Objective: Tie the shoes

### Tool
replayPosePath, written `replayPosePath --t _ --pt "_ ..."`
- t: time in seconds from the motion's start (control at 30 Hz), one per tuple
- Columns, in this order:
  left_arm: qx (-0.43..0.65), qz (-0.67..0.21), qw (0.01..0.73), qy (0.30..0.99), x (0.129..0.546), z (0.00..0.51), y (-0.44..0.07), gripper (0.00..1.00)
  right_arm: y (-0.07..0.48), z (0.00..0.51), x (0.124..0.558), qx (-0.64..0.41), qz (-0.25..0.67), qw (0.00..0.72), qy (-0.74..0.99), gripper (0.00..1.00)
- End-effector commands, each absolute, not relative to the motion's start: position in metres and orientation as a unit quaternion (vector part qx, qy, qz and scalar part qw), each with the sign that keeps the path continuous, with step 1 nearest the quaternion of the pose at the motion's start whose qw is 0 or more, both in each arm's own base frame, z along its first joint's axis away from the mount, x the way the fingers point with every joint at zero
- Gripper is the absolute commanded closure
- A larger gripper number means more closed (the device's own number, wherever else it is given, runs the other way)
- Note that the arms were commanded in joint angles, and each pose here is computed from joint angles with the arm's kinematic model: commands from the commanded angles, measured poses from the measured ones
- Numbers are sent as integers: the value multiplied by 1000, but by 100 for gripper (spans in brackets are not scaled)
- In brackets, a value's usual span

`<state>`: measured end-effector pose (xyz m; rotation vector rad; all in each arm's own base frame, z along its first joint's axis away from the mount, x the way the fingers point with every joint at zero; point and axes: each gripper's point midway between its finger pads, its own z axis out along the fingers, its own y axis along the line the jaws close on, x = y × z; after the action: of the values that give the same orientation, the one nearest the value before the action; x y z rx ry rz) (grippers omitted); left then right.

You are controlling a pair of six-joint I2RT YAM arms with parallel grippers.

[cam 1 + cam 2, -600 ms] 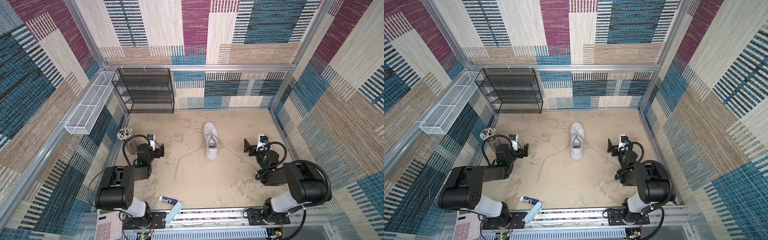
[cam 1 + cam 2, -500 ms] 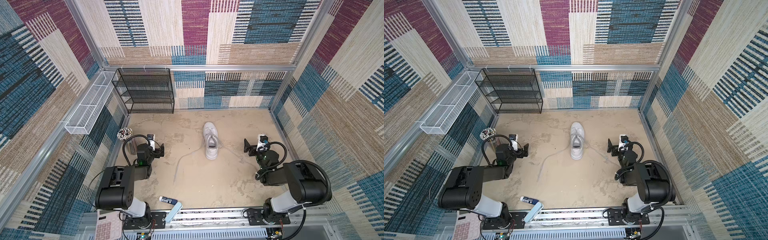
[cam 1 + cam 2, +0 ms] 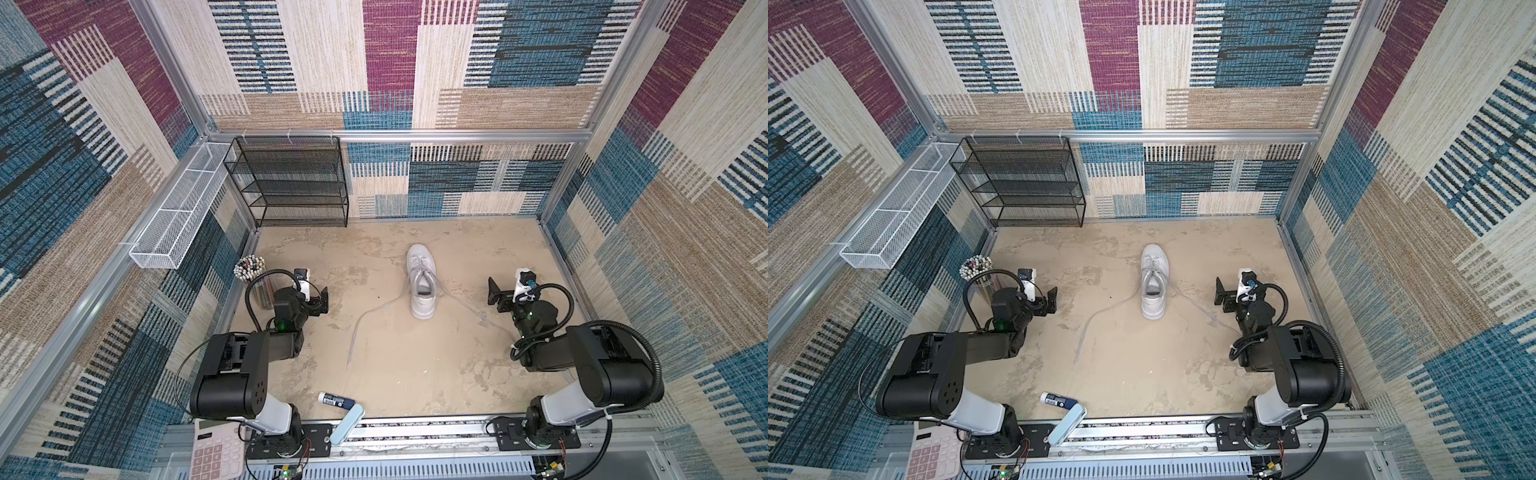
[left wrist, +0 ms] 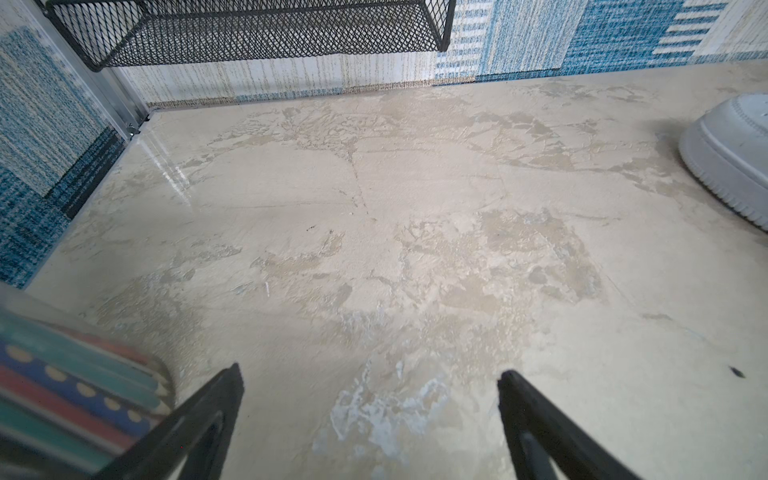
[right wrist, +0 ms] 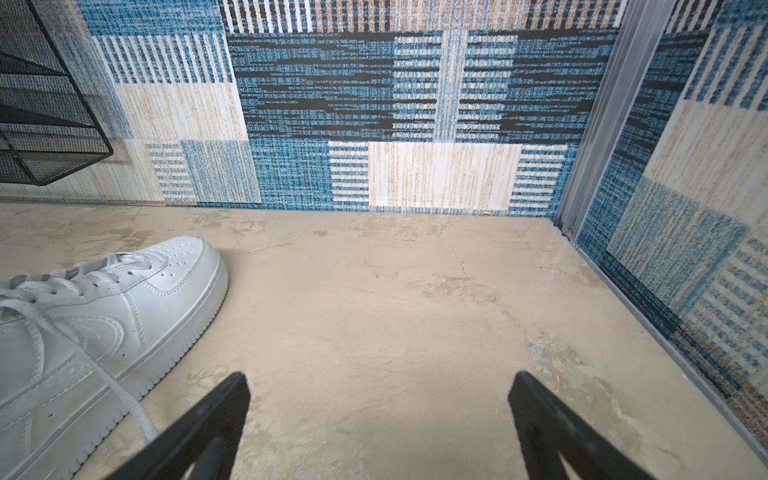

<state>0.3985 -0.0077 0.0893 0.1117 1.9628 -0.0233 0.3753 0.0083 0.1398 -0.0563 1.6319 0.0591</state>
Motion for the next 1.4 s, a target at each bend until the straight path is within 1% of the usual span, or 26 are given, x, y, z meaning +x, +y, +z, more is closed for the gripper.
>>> replayPosePath --t 0.0,0.33,0.4,0.53,0.63,0.8,0.87,0.97,1.1,1.23,1.3,1.37 --pt "46 -16 561 826 402 94 -9 2 7 143 376 -18 27 689 724 0" --pt "39 -10 565 824 401 97 -6 2 6 145 375 -17 26 692 721 0" --pt "21 1 567 823 401 106 0 2 -3 152 381 8 14 687 727 0" --pt "-32 39 547 836 399 129 21 3 -24 147 406 91 -3 592 801 0" --pt "-61 53 526 847 395 146 30 3 -21 138 404 137 30 521 842 0" --pt "-76 36 473 877 390 166 26 6 -20 122 370 265 67 402 874 1" --pt "-80 6 455 887 388 172 16 9 -16 112 352 287 69 347 890 0" --pt "-80 -37 428 900 383 173 -1 11 -12 99 327 297 59 284 910 1" --pt "-91 -57 386 916 372 164 -15 11 -13 90 302 304 44 241 921 0" --pt "-82 -86 351 929 359 150 -39 11 -12 78 284 315 38 207 925 1" --pt "-74 -85 340 934 353 143 -47 11 -7 74 279 314 48 192 929 4" --pt "-72 -85 334 936 347 138 -52 11 -1 70 278 303 58 181 934 12"
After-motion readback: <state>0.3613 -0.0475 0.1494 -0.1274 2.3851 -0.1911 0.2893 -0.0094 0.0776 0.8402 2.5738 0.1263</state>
